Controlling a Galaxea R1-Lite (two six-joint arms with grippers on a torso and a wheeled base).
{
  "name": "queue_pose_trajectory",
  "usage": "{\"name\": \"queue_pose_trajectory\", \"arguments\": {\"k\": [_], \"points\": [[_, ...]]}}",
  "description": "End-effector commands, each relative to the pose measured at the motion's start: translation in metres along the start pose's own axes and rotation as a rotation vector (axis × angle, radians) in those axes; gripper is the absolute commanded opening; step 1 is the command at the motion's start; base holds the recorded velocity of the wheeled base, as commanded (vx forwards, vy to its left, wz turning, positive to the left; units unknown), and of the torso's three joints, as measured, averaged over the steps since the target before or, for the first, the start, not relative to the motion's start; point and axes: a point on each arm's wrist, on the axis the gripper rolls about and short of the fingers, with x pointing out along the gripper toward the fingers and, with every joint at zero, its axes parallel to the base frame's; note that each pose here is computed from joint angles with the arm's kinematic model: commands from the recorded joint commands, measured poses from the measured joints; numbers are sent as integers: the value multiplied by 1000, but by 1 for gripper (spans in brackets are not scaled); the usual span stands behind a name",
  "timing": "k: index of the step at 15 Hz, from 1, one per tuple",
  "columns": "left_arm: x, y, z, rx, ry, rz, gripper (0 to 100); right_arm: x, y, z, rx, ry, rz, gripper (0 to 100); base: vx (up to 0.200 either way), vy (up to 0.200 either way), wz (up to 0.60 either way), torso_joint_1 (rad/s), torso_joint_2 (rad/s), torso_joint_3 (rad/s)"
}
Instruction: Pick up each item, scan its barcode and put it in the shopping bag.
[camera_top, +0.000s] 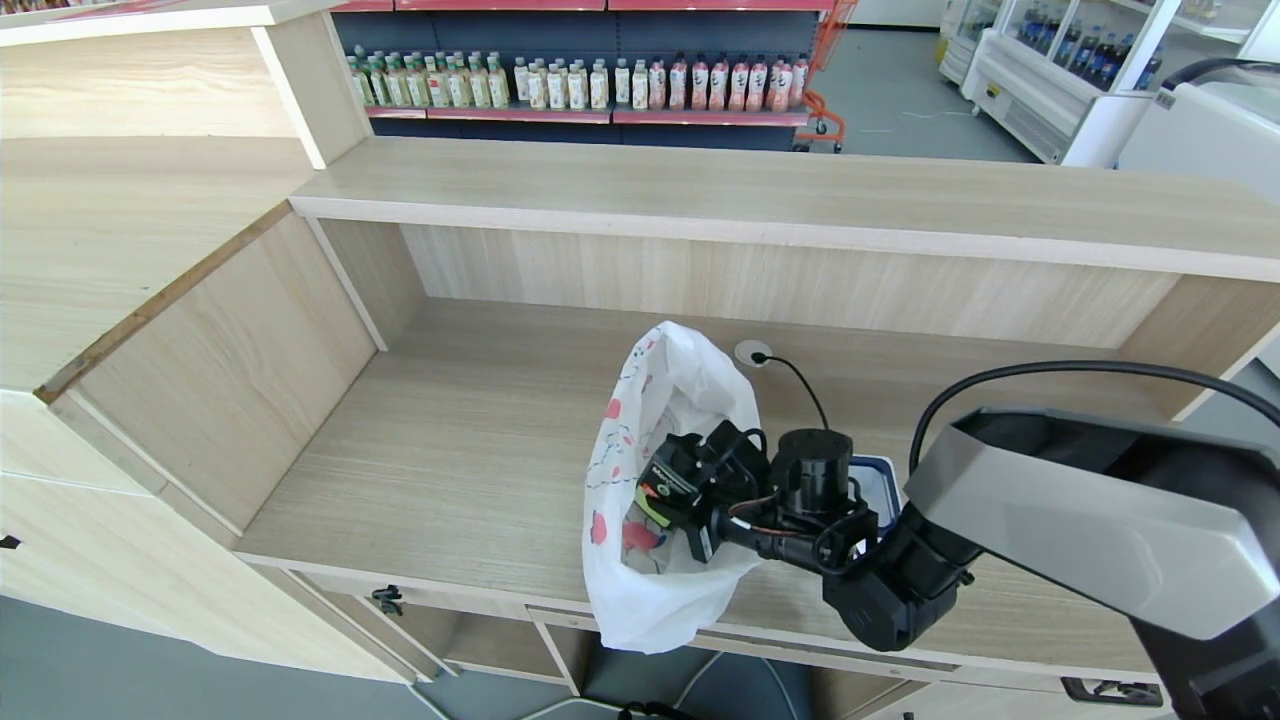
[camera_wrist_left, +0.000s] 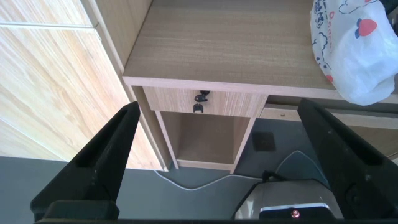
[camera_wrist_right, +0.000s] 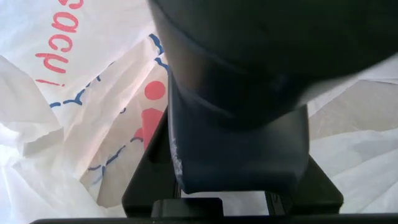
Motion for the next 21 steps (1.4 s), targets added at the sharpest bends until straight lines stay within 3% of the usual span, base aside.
{"name": "queue_pose_trajectory", "arguments": {"k": [1,4,9,11,17,20,21], "points": [[0,0,0,0,0,0,100,0,1,-3,3,9,2,100,0,0,0,0,0,0],[0,0,0,0,0,0,100,-6,-2,18,21,-9,-3,100,0,0,0,0,0,0],[0,0,0,0,0,0,100,-41,-5,97,207,-114,-12,100,0,0,0,0,0,0],[0,0,0,0,0,0,100,-55,-9,109,219,-108,-28,100,0,0,0,0,0,0],[0,0,0,0,0,0,100,-160,-24,131,141,-121,-200,100,0,0,0,0,0,0],[0,0,0,0,0,0,100,-229,-26,117,114,-30,-353,100,0,0,0,0,0,0],[0,0,0,0,0,0,100,-270,-27,108,107,68,-554,100,0,0,0,0,0,0]]}}
